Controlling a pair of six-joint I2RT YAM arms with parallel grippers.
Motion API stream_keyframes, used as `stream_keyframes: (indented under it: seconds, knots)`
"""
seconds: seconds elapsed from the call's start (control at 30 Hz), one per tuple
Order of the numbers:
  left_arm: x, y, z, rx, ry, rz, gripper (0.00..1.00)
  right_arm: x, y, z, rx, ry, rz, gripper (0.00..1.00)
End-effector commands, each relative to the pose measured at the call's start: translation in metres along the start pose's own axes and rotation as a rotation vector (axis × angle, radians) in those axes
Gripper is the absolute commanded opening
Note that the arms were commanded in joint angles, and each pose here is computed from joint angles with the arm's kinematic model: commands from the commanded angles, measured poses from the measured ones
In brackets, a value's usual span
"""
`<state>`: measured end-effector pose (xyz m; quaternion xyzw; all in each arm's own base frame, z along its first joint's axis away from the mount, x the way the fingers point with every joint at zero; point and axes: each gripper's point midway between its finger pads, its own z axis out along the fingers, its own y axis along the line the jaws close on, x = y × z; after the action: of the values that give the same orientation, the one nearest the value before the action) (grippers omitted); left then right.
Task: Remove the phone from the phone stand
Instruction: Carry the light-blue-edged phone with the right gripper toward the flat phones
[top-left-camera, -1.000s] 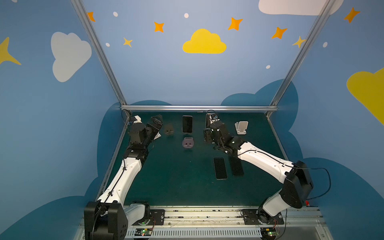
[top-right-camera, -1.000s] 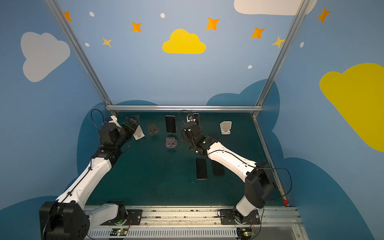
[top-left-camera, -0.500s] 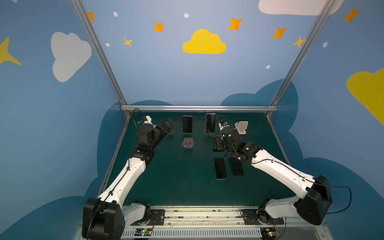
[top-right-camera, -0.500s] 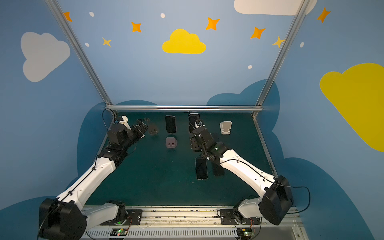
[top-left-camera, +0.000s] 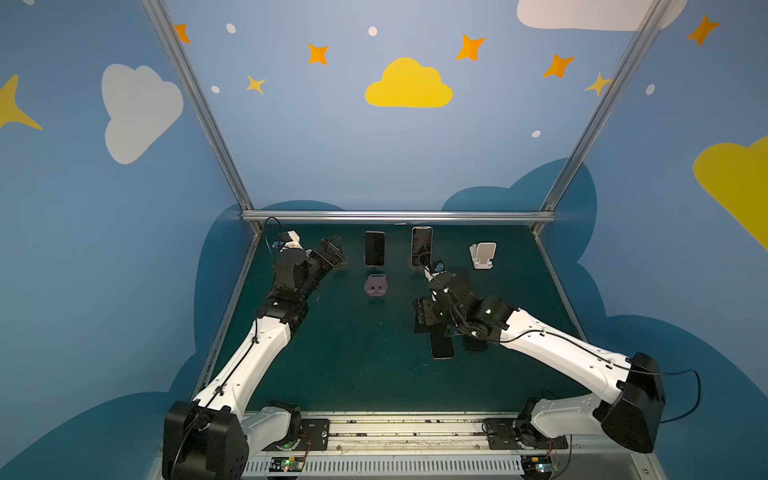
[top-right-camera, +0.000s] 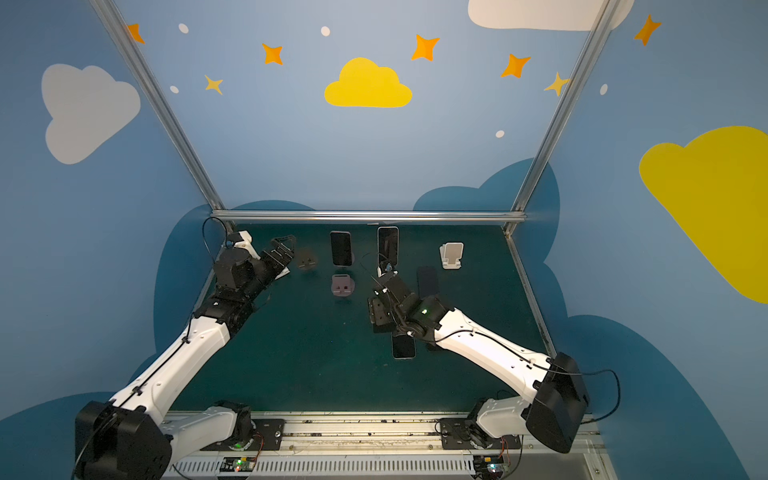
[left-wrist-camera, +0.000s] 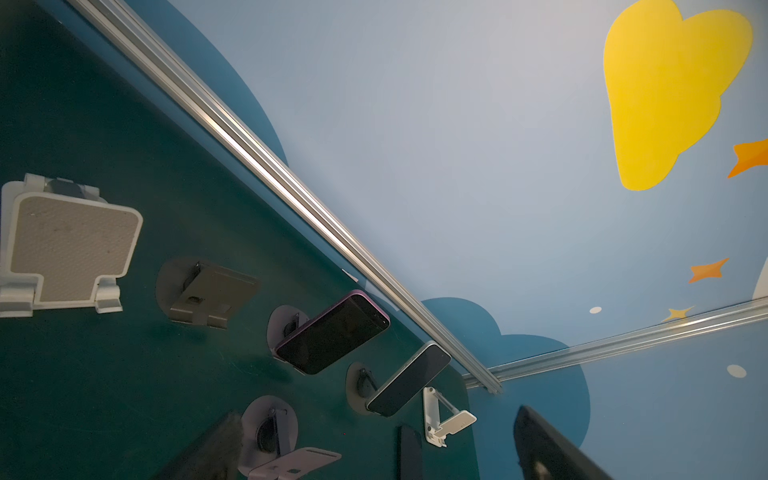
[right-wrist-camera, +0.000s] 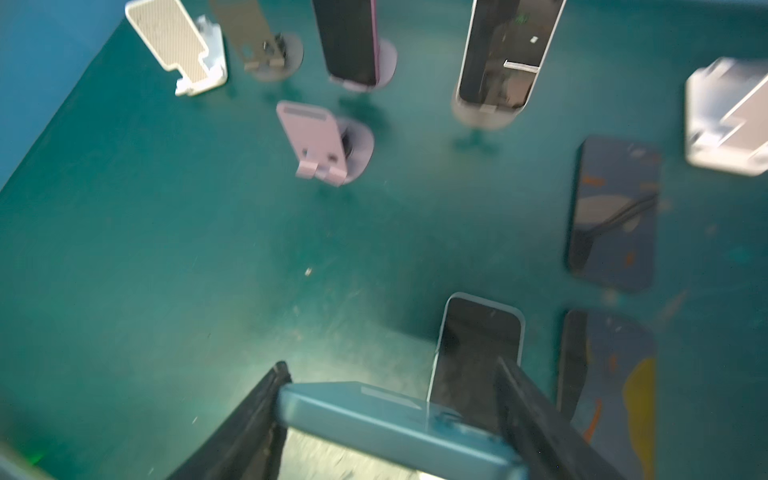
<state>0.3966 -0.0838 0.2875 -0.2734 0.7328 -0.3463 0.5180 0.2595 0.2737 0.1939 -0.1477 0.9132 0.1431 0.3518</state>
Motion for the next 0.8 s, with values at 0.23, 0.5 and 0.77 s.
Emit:
stream_keyframes:
  seconds: [0.23,0.5,0.77]
  knots:
    - [-0.007,-0.01,-0.009,0.019,-0.026,0.023,1.0,0.045,0.022,0.017,-0.03,0.194,0.111,0.6]
    - [-0.006,-0.01,-0.008,0.017,-0.025,0.026,1.0,0.071,0.027,0.045,0.049,0.399,0.086,0.6]
    - [-0.005,-0.008,-0.006,0.01,-0.021,0.028,1.0,0.081,0.028,0.075,0.047,0.443,0.094,0.6]
